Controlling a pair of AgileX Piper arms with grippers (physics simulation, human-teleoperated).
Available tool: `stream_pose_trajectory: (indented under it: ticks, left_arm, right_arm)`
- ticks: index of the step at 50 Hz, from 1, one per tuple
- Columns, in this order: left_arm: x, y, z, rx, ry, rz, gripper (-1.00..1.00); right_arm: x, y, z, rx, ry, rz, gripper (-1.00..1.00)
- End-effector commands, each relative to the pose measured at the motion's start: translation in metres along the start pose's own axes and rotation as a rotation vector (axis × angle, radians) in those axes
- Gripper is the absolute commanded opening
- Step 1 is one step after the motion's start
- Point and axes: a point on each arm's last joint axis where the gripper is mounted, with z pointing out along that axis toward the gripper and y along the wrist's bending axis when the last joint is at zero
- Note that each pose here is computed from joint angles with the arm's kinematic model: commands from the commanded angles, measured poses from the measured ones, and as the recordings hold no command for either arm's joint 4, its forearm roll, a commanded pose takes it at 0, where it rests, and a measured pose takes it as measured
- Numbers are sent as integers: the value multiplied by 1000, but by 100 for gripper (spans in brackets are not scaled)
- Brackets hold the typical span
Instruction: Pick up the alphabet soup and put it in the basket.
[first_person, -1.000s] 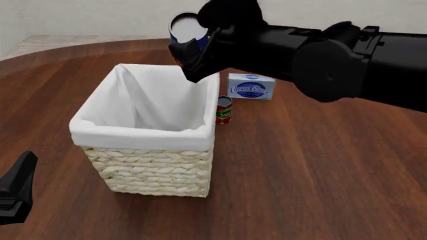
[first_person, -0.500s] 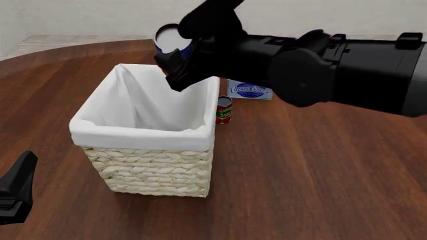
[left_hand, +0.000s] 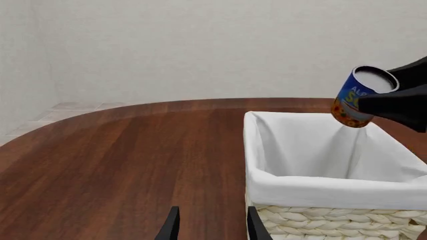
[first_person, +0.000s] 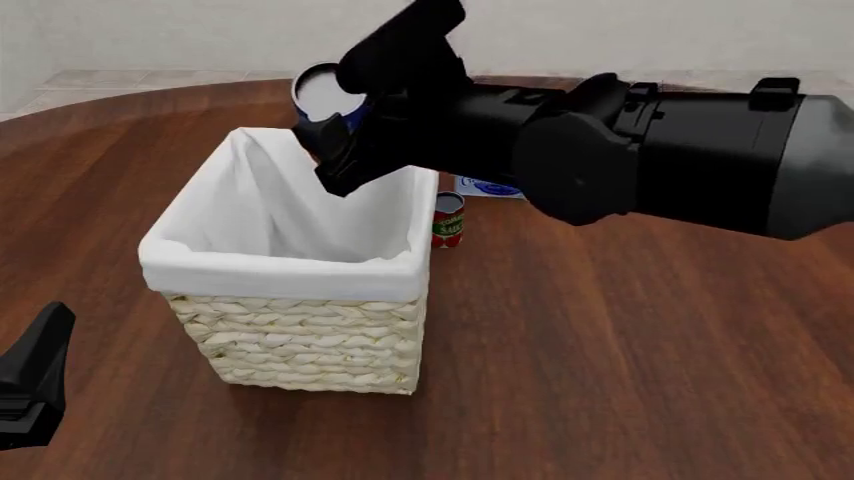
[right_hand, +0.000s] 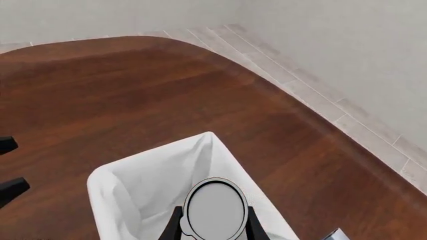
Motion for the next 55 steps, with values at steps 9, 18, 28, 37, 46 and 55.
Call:
stream_pose_trajectory:
  ticks: [9,18,28,37,46,55]
  left_arm:
    - [0,0,0,0,0,0,100]
    - [0,0,0,0,0,0,100]
    - [0,0,0,0,0,0,100]
    - [0,0,0,0,0,0,100]
    - [0,0,0,0,0,0,100]
    - [0,0,0,0,0,0,100]
  right_arm:
    - [-3,6,3,-13,-17,43,-100]
    - [-1,11,5,-25,-15,49,-100]
    - [5,14,10,-33,1,58,-100]
    - [12,17,15,-40,21,58,-100]
    - [16,17,18,-39,30,62,-100]
    - [18,21,22,-46,35,74,-100]
